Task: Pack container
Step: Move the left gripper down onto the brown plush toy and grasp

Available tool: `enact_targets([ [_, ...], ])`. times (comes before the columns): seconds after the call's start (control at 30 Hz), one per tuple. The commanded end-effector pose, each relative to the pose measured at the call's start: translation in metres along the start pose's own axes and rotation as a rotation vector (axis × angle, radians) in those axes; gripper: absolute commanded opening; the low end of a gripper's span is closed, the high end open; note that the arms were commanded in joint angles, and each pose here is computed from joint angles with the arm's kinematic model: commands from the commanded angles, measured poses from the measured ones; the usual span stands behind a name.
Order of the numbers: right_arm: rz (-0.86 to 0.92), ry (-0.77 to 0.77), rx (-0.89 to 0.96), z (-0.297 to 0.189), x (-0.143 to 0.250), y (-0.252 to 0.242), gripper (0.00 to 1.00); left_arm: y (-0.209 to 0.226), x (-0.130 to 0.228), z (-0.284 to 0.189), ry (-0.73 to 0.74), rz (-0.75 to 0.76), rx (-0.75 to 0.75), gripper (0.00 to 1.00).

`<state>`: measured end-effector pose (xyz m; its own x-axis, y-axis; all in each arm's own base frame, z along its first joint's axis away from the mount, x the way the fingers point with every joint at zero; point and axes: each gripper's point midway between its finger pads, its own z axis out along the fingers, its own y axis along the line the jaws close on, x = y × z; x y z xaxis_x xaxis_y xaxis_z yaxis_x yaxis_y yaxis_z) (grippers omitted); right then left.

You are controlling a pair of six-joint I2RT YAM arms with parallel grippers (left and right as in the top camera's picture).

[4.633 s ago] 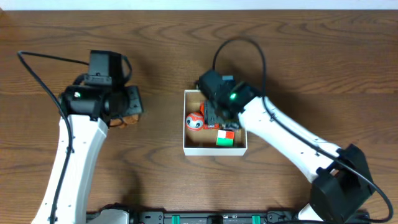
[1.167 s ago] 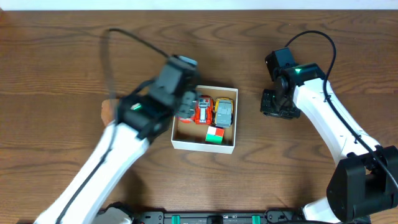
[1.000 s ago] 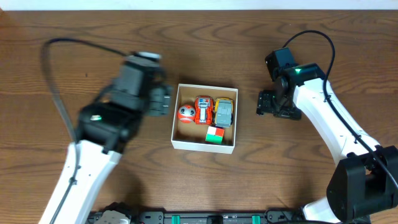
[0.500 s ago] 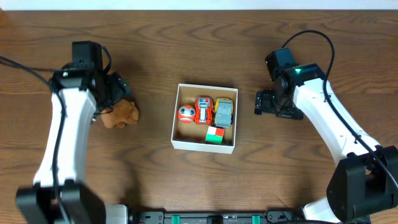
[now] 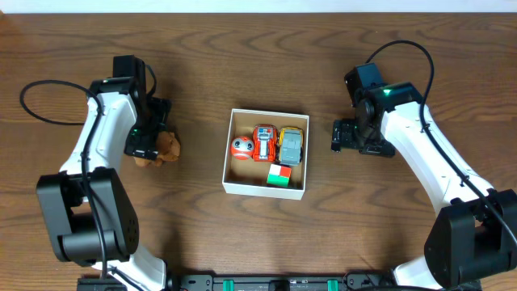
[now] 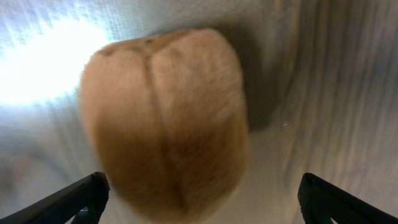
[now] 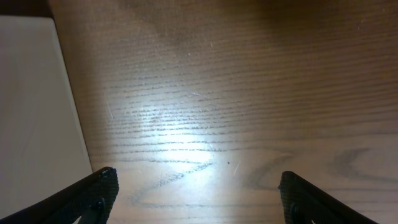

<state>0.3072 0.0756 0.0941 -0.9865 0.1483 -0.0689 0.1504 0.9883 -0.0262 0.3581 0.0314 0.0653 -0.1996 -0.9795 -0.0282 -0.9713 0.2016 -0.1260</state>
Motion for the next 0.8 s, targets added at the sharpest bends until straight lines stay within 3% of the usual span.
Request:
enact_targets([
  [0.0,-0.017,0.008,0.008,0.001,0.001,-0.004,0.86,-0.005,-0.007,0.003,-0.007,-0.063,0.012,0.98],
  [0.57,-0.024,0.012,0.009,0.001,0.002,-0.004,0.86,0.012,-0.014,0.02,0.005,-0.103,-0.061,1.0],
  [0.67,-0.024,0.012,0.009,0.001,0.002,-0.004,0.86,0.016,-0.012,0.02,0.009,-0.103,-0.08,0.73],
  [0.77,-0.024,0.012,0.009,0.001,0.002,-0.004,0.86,0.021,-0.011,0.02,0.015,-0.103,-0.1,0.6],
])
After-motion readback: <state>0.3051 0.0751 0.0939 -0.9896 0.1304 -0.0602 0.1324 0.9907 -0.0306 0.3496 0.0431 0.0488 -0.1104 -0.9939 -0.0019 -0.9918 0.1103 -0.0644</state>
